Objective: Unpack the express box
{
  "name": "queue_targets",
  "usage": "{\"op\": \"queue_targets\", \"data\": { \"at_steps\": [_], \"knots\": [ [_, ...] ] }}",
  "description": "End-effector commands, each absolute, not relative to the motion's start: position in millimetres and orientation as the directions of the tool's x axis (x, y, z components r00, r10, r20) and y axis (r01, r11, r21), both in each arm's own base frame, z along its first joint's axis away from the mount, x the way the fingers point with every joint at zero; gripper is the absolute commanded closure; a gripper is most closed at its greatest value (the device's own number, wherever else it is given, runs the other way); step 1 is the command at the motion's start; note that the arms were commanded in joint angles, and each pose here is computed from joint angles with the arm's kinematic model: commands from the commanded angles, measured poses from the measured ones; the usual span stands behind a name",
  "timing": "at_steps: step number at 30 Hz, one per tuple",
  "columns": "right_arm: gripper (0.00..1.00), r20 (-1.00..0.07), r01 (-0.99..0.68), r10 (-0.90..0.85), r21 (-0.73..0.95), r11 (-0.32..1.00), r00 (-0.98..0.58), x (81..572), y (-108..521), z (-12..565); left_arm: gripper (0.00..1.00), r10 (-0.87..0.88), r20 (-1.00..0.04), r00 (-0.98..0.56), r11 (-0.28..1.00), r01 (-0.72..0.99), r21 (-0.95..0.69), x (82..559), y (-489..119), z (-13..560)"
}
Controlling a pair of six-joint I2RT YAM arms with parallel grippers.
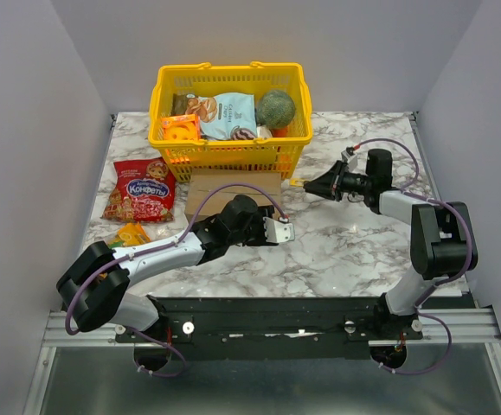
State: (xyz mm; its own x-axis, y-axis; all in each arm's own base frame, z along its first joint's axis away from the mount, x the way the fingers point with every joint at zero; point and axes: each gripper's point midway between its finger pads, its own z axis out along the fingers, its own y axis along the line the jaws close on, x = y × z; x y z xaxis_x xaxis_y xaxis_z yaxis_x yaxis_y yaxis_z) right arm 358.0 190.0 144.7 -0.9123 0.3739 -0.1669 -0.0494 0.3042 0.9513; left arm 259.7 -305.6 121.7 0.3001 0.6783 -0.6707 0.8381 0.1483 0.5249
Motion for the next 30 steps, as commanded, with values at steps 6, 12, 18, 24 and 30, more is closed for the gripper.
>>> {"op": "queue_targets", "data": {
  "at_steps": [6,12,18,24,30],
  "knots": [
    [1.00,-0.159,-0.024,0.372,0.940,0.341,-0.915,354.2,185.8,132.8,0.37,0.676,-0.678,0.289,0.159,0.841,0.517,258.7,-307.4,119.5],
    [1.00,-0.145,-0.018,0.368,0.945,0.327,-0.918,354.3,186.9,131.7,0.37,0.677,-0.677,0.288,0.158,0.842,0.516,259.6,-308.6,118.3],
    [1.00,-0.128,-0.016,0.353,0.952,0.305,-0.927,355.6,190.1,132.4,0.37,0.677,-0.678,0.286,0.159,0.843,0.514,260.5,-309.8,118.5],
    [1.00,-0.121,-0.018,0.337,0.956,0.294,-0.934,354.9,191.9,131.6,0.37,0.677,-0.681,0.279,0.164,0.845,0.509,260.0,-309.2,118.0],
    [1.00,-0.143,-0.035,0.356,0.955,0.293,-0.923,355.2,191.6,138.5,0.37,0.679,-0.679,0.280,0.160,0.845,0.509,259.7,-309.1,116.8]
  ]
}}
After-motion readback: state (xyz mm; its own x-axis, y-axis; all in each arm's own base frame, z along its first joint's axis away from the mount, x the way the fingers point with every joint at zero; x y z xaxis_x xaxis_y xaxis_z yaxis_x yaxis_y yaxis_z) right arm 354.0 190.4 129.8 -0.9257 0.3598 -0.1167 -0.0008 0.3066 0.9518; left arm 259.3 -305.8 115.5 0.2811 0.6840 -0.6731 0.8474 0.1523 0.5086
